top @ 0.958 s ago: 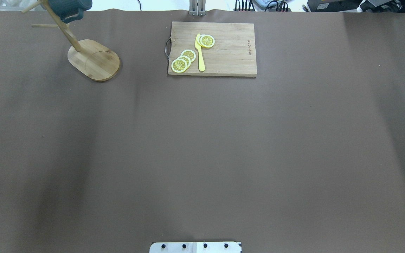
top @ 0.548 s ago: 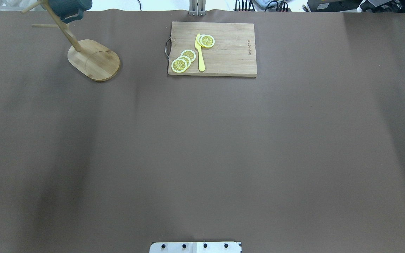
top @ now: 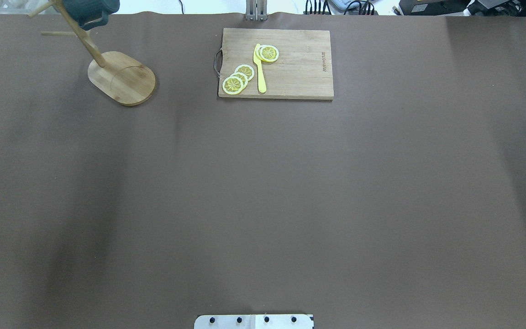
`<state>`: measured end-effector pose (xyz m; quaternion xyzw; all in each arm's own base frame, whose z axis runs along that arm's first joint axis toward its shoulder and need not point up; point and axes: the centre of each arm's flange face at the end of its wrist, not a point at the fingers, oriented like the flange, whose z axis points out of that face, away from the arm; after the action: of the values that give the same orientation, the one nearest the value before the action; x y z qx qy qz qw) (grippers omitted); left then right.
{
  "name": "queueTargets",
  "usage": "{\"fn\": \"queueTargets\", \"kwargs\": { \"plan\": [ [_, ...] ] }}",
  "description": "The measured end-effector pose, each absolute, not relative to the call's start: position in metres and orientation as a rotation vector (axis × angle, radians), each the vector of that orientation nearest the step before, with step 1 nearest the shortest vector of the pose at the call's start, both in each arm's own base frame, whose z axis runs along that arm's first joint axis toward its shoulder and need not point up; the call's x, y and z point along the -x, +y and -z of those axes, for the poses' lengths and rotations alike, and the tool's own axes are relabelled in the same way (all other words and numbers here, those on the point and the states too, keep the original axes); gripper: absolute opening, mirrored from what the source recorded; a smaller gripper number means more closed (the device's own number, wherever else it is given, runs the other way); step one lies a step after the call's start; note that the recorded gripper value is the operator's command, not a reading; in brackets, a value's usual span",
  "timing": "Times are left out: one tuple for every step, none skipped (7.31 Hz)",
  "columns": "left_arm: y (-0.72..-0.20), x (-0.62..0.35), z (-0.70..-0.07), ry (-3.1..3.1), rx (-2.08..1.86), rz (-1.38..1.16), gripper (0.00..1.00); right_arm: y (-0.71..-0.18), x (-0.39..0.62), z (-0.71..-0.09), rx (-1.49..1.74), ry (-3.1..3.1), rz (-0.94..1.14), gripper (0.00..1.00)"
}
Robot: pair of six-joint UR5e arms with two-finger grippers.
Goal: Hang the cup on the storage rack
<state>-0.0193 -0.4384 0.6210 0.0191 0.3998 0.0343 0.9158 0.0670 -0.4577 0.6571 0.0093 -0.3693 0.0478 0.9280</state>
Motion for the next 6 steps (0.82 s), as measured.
{"fn": "queueTargets", "kwargs": {
  "plan": [
    [-0.4383, 0.0199, -0.6209, 0.823, -0.04, -0.07, 0.99, -0.4548, -0.0668, -0.6596, -0.014, -0.759, -0.099, 1.0],
    [-0.4382, 0.0202, -0.6213, 0.821, -0.04, -0.069, 0.99, -0.4536, -0.0664, -0.6602, -0.012, -0.761, -0.099, 1.0],
    [-0.4376, 0.0205, -0.6225, 0.819, -0.038, -0.068, 0.99, -0.4533, -0.0661, -0.6602, -0.011, -0.762, -0.099, 1.0],
    [-0.4372, 0.0211, -0.6229, 0.818, -0.038, -0.066, 0.99, -0.4531, -0.0657, -0.6603, -0.011, -0.763, -0.098, 1.0],
    [-0.4369, 0.0215, -0.6231, 0.817, -0.037, -0.065, 0.99, -0.453, -0.0654, -0.6608, -0.009, -0.763, -0.098, 1.0],
    [-0.4368, 0.0216, -0.623, 0.817, -0.038, -0.065, 0.99, -0.4529, -0.0653, -0.6615, -0.008, -0.763, -0.098, 1.0]
  ]
}}
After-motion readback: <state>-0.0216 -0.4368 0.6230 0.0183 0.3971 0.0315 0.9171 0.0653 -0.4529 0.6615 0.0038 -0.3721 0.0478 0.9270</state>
